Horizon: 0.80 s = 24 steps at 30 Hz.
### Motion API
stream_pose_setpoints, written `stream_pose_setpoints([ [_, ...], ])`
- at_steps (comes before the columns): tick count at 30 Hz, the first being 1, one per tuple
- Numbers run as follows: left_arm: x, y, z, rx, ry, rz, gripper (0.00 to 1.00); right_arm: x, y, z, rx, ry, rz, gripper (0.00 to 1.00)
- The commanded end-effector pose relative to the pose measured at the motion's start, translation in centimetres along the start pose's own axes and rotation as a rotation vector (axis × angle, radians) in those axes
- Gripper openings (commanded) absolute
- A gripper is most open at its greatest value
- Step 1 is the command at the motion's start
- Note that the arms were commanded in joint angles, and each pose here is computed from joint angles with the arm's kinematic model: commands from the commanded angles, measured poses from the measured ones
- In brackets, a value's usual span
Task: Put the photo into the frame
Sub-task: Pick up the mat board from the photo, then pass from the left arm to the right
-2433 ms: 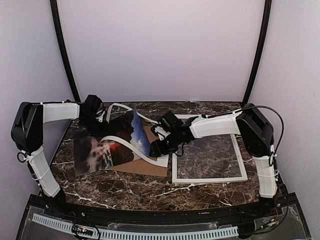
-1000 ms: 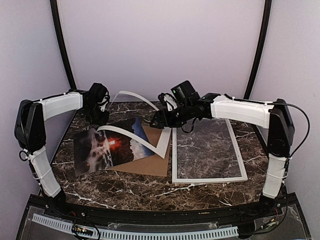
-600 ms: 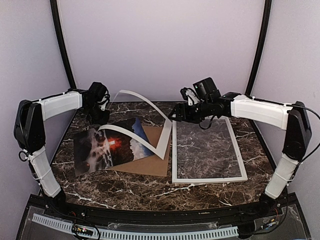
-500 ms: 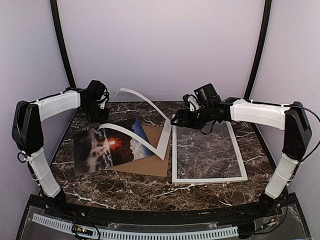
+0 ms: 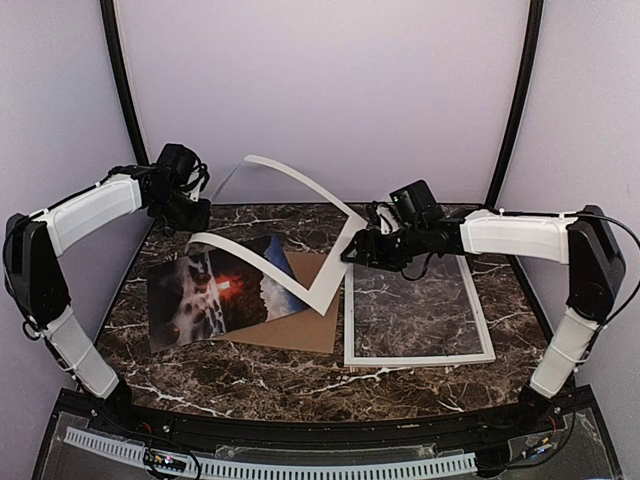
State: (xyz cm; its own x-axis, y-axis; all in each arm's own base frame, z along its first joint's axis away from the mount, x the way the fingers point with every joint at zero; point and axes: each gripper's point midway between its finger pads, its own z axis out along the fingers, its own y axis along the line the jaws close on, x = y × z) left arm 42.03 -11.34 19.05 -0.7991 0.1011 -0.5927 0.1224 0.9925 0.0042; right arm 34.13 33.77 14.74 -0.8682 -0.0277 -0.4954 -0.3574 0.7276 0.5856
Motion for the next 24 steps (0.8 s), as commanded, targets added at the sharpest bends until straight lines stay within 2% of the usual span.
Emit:
stream_pose_setpoints([
  [1,-1.3,-0.2,-2.8,0.012,-0.072,0.039,0.19,-4.2,2.9,-4.5,0.003,-0.129,-0.153,0.77],
  [10,-2.6,-0.6,-4.0,-0.006,-0.151,0.157,0.19,-5.6,2.6,-9.8,0.13,-0.162,-0.304,0.77],
  [18,-3.4,-3.6,-4.7,-0.003,-0.207,0.343,0.17,-7.1,4.8,-11.6,0.073,-0.131,-0.441,0.77],
  [24,-3.4,-6.9,-5.1,0.02,-0.241,0.514,0.17,-7.6,4.5,-11.9,-0.04,-0.099,-0.388,0.77],
])
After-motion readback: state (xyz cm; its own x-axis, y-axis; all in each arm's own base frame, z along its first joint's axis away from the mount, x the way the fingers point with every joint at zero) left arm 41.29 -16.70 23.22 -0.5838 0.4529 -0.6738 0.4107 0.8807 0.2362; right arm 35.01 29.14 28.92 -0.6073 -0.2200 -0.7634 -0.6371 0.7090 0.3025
